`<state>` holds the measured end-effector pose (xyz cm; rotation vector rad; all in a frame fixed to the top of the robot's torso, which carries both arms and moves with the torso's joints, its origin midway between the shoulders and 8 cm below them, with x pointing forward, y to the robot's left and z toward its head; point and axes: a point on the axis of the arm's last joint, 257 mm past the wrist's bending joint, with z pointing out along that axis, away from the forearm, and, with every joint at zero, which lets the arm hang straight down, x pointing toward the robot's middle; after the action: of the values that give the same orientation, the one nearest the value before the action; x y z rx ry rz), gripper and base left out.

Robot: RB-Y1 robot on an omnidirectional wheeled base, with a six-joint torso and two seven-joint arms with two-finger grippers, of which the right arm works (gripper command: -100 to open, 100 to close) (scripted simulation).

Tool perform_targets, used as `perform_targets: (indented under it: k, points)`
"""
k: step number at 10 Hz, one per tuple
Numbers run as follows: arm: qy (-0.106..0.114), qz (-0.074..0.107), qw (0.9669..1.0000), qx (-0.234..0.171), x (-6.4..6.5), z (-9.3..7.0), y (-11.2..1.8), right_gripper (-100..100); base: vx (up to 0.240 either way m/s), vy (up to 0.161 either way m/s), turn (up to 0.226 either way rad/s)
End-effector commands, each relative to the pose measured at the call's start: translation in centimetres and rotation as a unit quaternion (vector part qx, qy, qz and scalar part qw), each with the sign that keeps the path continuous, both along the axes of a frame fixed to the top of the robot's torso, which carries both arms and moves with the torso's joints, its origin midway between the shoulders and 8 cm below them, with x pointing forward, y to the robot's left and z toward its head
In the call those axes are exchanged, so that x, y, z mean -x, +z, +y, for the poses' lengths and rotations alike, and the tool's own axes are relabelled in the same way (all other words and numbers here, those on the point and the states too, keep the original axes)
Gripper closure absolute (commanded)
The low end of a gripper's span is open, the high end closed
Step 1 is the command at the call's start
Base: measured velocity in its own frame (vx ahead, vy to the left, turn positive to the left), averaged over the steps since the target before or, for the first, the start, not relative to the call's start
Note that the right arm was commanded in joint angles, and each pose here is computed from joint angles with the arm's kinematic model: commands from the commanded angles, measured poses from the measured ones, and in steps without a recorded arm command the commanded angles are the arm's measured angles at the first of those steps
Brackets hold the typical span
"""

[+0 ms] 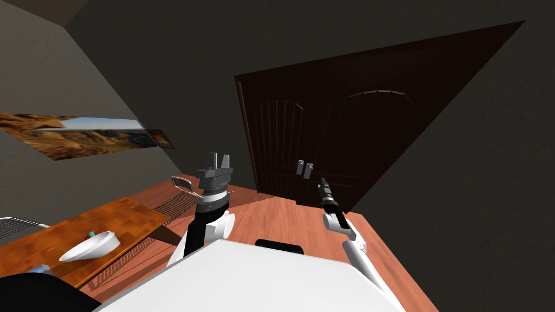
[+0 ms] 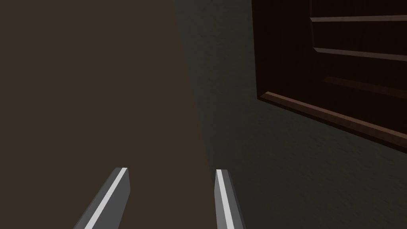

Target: Pull the door open

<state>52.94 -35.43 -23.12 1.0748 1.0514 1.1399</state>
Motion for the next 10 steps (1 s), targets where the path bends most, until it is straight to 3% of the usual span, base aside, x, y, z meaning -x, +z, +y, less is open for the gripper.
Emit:
perform_targets:
  k: [1,10]
  points:
    - [-0.003,0.01,0.9999,-0.006,-0.4,-0.6,-0.9,-100,0.104,-0.001,0.042]
    - [-0.021,0.054,0.9977,-0.034,-2.1,-3.2,-4.7,-100,0.096,-0.007,0.033]
